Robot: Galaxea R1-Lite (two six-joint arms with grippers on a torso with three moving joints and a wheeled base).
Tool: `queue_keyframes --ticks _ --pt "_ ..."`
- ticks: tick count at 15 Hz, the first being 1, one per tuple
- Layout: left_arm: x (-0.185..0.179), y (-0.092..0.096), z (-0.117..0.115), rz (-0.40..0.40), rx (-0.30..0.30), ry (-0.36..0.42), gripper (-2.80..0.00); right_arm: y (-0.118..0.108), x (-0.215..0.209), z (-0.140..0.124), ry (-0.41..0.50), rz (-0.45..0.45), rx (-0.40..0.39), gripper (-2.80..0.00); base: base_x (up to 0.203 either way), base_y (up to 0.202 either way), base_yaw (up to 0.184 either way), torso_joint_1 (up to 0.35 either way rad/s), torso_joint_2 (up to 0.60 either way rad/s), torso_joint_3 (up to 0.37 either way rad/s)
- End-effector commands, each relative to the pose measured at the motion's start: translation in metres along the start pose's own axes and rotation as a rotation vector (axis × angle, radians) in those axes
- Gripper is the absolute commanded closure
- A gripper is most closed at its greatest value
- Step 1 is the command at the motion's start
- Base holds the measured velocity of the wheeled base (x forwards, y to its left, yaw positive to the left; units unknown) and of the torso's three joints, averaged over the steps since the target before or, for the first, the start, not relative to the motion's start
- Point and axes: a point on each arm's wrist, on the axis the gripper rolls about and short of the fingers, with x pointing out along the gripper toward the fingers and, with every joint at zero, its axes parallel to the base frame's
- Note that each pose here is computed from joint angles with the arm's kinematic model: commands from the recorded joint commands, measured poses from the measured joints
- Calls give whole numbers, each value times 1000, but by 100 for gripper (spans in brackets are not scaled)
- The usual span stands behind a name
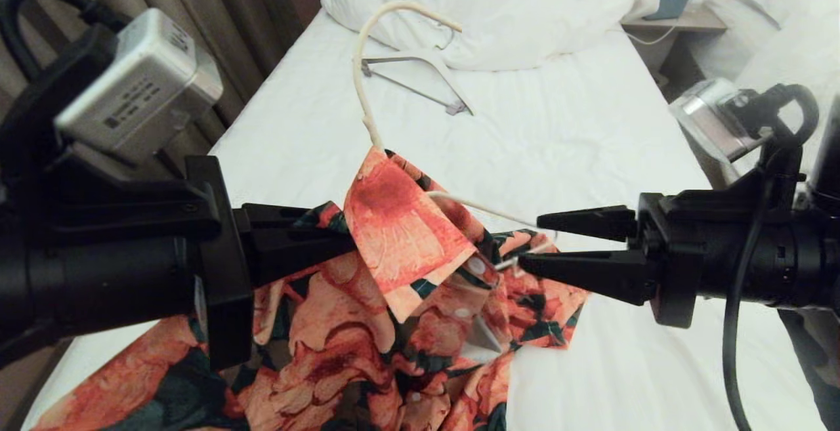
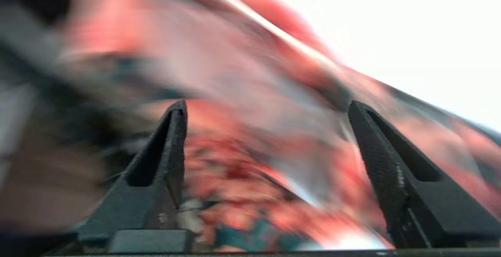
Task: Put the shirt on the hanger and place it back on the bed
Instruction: Hook the other side of the shirt onto the hanger
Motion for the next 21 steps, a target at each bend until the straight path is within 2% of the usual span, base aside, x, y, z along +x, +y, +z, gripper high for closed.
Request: queue_keyframes --ticks 1,3,5,7,11,13,14,15,17,19,21 --pt "0 -3 2 -5 -19 -4 0 1 -17 8 -38 -138 -6 -280 0 0 0 0 0 0" --pt "-4 -2 3 4 -54 -12 0 -4 -22 16 -61 -201 -6 -280 0 0 0 0 0 0" --pt "-11 -1 8 17 -103 -71 0 -5 -29 27 -66 -252 25 -280 0 0 0 0 0 0" --pt "-20 0 14 31 -152 -140 0 -6 -37 38 -29 -315 67 0 0 0 0 0 0 0" --pt "-29 2 22 33 -236 -236 0 -9 -42 56 116 -446 175 0 0 0 0 0 0 0" --pt "-27 1 20 29 -257 -242 0 -4 -48 76 157 -493 261 0 0 0 0 0 0 0" --pt "-26 1 20 28 -265 -244 0 -1 -50 79 221 -516 310 0 0 0 0 0 0 0" --pt "-28 1 20 27 -277 -249 0 -2 -49 73 318 -544 378 0 0 0 0 0 0 0" --pt "-32 2 20 29 -285 -258 0 -9 -36 63 395 -569 462 0 0 0 0 0 0 0" --pt "-36 2 21 26 -313 -272 0 -17 -26 53 438 -579 485 0 0 0 0 0 0 0" --pt "-37 3 24 29 -314 -290 0 -20 -15 49 467 -569 489 0 0 0 0 0 0 0"
